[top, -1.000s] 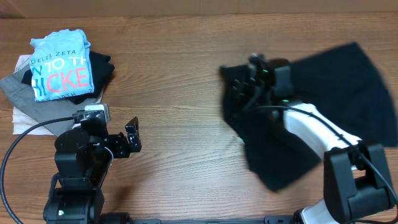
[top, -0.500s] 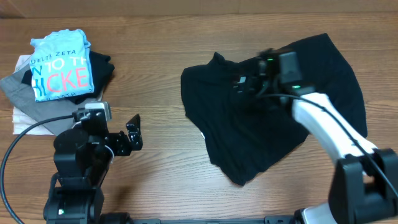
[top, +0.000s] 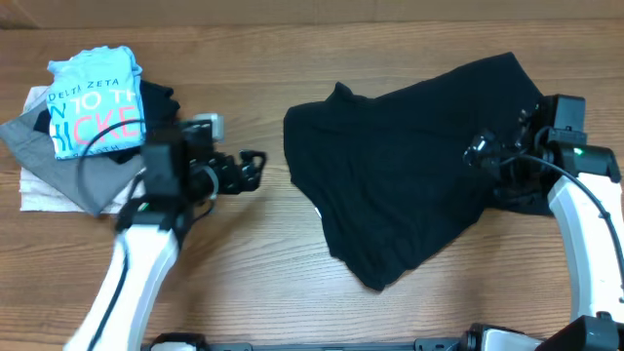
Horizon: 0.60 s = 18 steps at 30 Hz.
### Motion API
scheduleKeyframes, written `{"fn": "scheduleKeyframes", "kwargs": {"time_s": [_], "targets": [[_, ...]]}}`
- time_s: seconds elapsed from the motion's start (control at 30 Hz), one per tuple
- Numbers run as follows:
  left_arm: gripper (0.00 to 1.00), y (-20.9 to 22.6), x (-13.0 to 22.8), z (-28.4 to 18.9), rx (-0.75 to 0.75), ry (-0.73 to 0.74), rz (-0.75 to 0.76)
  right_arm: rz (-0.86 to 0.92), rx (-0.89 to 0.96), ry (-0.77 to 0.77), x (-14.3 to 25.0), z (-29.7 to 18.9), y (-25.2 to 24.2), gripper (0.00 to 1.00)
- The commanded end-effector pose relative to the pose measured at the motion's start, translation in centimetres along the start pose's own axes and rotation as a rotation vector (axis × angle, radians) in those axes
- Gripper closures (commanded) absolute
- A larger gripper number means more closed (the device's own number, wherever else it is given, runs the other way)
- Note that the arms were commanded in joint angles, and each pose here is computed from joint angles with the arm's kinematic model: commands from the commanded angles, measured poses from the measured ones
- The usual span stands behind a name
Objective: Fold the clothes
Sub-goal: 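Grasp the shirt's left edge with the left gripper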
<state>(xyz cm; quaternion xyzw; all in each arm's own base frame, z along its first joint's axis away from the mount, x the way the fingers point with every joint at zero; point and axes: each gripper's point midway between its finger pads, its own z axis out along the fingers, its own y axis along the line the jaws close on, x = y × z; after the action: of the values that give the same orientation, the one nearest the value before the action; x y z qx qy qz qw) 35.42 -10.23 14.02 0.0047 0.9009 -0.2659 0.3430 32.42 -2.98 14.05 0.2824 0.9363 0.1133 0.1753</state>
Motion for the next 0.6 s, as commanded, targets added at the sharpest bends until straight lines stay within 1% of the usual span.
{"fn": "scheduleKeyframes", "kwargs": {"time_s": [0.0,0.07,0.2,0.27,0.4,0.47,0.5,0.53,0.57], "targets": [[0.08,-1.9,2.4,4.8,0.103,0.111,-0.043,-0.007,0.009,-0.014,-0.5,-0.5,-0.4,0.0],[0.08,-2.4,3.7,7.1,0.119,0.146,-0.062,-0.007,0.01,-0.011,-0.4,-0.5,-0.4,0.0],[0.1,-2.8,6.0,10.8,0.132,0.207,-0.152,-0.007,0.011,-0.01,-0.4,-0.5,-0.4,0.0],[0.14,-2.8,7.3,12.6,0.133,0.235,-0.198,-0.007,0.011,-0.01,-0.4,-0.5,-0.4,0.0],[0.21,-2.1,8.7,14.5,0.09,0.252,-0.229,-0.007,0.011,-0.01,-0.4,-0.5,-0.4,0.0],[0.45,-1.9,8.4,15.1,0.081,0.226,-0.23,-0.007,0.011,-0.009,-0.3,-0.5,-0.4,0.0],[0.65,-2.1,7.8,15.2,0.093,0.204,-0.221,-0.006,0.012,-0.007,-0.3,-0.5,-0.4,0.0],[0.79,-2.5,6.8,15.3,0.11,0.167,-0.205,-0.006,0.013,-0.006,-0.2,-0.5,-0.5,0.0],[0.86,-2.9,5.8,15.4,0.125,0.132,-0.191,-0.006,0.014,-0.004,-0.2,-0.5,-0.5,0.0]]}}
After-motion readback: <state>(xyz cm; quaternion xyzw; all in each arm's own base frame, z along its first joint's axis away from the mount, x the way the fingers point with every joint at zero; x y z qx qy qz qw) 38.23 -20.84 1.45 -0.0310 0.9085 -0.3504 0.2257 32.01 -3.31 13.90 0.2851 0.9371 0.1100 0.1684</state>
